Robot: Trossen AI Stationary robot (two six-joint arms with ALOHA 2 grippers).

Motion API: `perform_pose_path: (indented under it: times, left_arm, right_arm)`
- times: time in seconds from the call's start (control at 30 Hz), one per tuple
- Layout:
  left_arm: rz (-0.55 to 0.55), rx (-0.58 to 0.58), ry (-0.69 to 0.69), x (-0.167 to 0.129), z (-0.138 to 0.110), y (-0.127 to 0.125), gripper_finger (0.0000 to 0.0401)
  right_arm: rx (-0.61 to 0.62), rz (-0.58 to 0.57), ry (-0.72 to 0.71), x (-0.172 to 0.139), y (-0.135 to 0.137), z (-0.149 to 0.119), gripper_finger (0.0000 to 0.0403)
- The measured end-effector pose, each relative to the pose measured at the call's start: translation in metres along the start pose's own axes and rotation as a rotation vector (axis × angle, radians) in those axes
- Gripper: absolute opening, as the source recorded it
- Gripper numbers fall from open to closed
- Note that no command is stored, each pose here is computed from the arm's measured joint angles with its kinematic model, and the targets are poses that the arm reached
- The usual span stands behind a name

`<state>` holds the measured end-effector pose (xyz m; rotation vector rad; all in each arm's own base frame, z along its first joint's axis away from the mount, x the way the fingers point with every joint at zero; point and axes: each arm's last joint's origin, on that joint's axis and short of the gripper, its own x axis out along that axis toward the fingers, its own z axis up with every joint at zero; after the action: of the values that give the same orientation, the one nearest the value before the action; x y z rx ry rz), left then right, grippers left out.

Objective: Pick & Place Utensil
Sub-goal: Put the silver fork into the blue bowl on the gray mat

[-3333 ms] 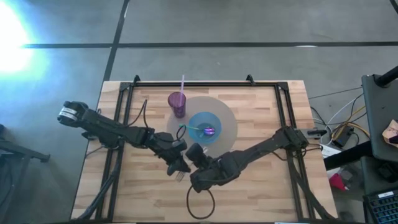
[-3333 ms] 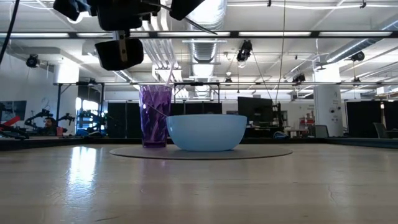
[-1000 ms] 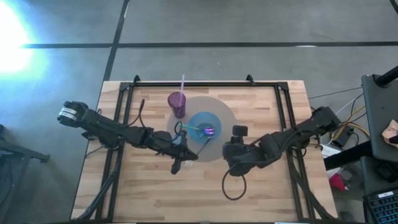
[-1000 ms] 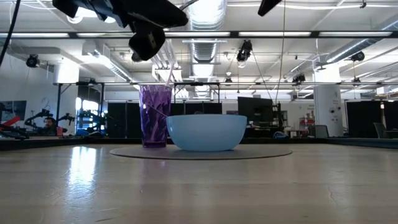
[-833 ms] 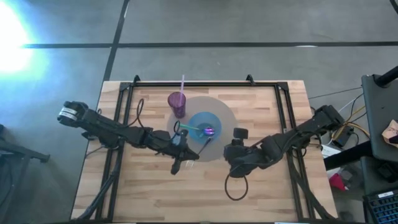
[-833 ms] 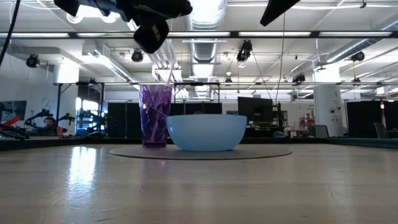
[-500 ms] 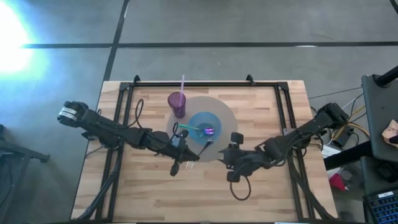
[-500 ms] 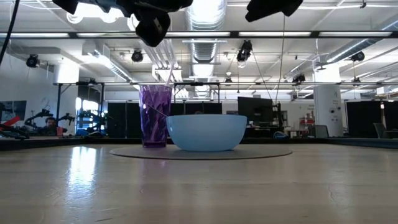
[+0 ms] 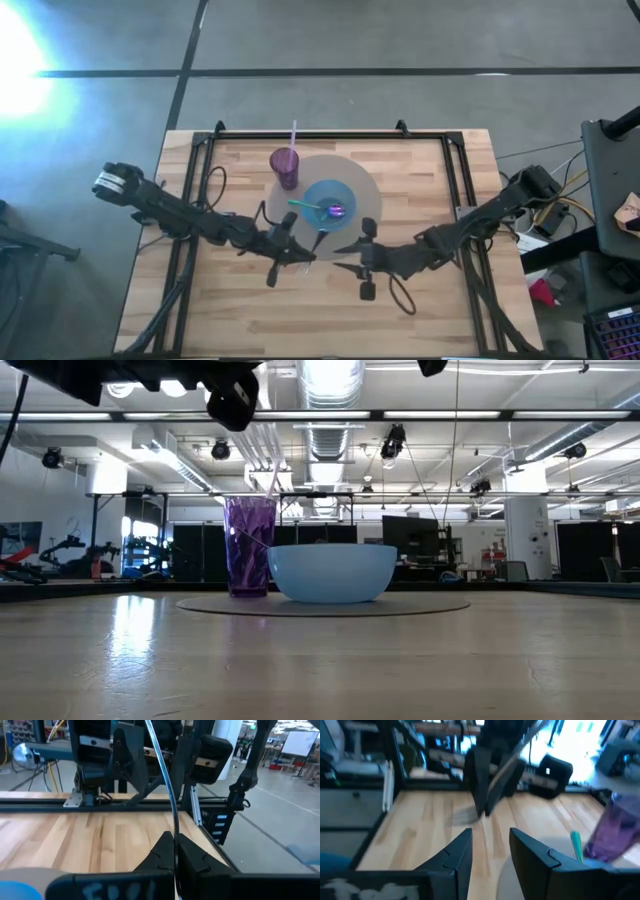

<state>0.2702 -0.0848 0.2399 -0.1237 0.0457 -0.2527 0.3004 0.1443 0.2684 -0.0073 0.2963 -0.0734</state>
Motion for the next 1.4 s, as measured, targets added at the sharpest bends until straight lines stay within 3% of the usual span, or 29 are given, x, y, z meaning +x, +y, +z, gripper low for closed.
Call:
perform_pose_path:
  times: [0.33, 0.8, 1.4]
  left_arm:
    - [0.012, 0.063, -0.005, -0.002, -0.003, -0.004, 0.0]
    - [0.044, 0.116, -0.01, -0.002, -0.003, -0.003, 0.0]
    - [0.06, 0.13, -0.01, -0.002, -0.003, -0.002, 0.0]
  right_arm:
    - [0.096, -0.027, -0.198, 0.001, -0.005, 0.008, 0.014]
    - [0.16, -0.051, -0.249, 0.006, -0.016, 0.028, 0.0189]
    - [0.178, -0.017, -0.287, 0.031, -0.013, 0.015, 0.0176]
